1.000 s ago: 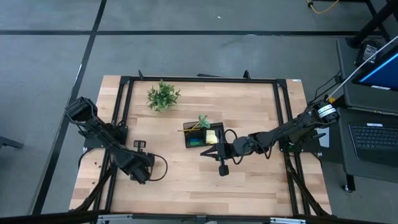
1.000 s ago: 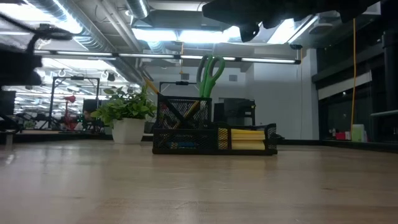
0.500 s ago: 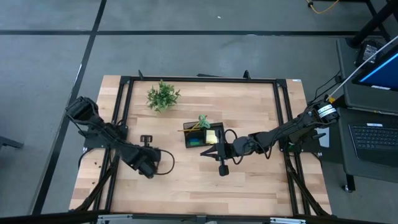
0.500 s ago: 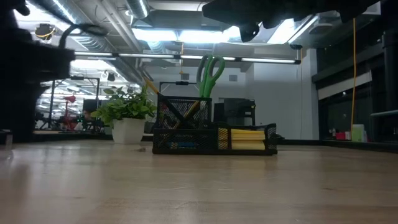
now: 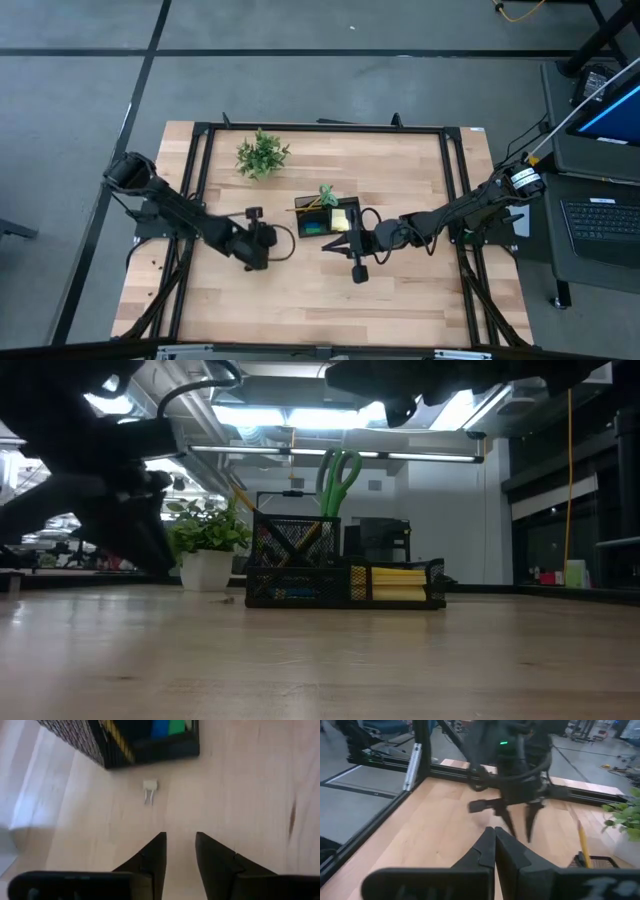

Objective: Pick and place office supplies into organizer
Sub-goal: Put the green binder clip into the black desk organizer

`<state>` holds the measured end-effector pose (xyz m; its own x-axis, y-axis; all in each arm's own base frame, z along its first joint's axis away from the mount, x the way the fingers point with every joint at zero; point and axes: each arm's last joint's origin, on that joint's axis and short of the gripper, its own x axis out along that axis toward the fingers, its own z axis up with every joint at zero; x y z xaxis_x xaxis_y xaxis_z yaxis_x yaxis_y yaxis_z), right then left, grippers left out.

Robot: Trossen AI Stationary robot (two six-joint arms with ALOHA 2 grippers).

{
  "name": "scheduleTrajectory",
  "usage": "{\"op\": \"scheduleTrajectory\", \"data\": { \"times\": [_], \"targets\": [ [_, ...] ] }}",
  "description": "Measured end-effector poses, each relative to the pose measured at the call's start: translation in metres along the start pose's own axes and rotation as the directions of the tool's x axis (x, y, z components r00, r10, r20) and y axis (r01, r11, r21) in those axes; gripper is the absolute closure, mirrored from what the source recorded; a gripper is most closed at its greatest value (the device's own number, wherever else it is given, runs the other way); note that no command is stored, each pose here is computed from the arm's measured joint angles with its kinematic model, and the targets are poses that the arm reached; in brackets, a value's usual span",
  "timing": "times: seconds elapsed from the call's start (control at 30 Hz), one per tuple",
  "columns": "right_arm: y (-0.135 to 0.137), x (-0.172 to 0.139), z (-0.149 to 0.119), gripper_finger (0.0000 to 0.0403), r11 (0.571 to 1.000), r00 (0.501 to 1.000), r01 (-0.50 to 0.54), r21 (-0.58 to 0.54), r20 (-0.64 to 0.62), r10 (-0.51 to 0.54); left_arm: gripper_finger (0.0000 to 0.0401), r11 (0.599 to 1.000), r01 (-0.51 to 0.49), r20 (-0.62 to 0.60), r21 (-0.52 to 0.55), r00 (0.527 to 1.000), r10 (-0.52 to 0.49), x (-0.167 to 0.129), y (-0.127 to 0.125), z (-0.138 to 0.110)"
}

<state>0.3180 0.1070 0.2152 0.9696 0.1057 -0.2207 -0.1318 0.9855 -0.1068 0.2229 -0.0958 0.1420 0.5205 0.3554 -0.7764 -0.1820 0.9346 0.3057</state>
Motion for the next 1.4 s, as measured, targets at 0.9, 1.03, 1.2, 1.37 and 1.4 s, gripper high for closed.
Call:
{"op": "scheduleTrajectory", "data": {
  "times": [0.9, 1.03, 1.2, 1.37, 1.4],
  "targets": [
    [-0.007, 0.002, 0.0, 0.0393, 1.0, 1.0, -0.015, 0.007, 0.0, 0.015, 0.0259, 0.964, 0.257, 0.416, -0.064, 0.885, -0.208, 0.02, 0.069, -0.024],
    [-0.013, 0.003, -0.001, 0.0393, 0.998, 1.0, 0.001, 0.057, -0.006, -0.001, 0.0248, 0.973, 0.228, 0.391, -0.028, 0.898, -0.199, 0.024, 0.074, -0.021],
    [-0.014, 0.003, -0.004, 0.0393, 0.997, 1.0, 0.006, 0.08, -0.029, -0.003, 0.0249, 0.97, 0.243, 0.32, -0.014, 0.92, -0.226, 0.038, 0.077, -0.022],
    [-0.016, 0.003, -0.004, 0.0393, 0.999, 1.0, 0.012, 0.036, -0.03, -0.011, 0.0257, 0.963, 0.263, 0.262, 0.056, 0.927, -0.269, 0.053, 0.074, -0.016],
    [-0.017, 0.003, -0.004, 0.0393, 0.999, 0.999, 0.014, 0.037, -0.03, -0.013, 0.0257, 0.961, 0.269, 0.25, 0.064, 0.928, -0.277, 0.056, 0.073, -0.015]
  ]
}}
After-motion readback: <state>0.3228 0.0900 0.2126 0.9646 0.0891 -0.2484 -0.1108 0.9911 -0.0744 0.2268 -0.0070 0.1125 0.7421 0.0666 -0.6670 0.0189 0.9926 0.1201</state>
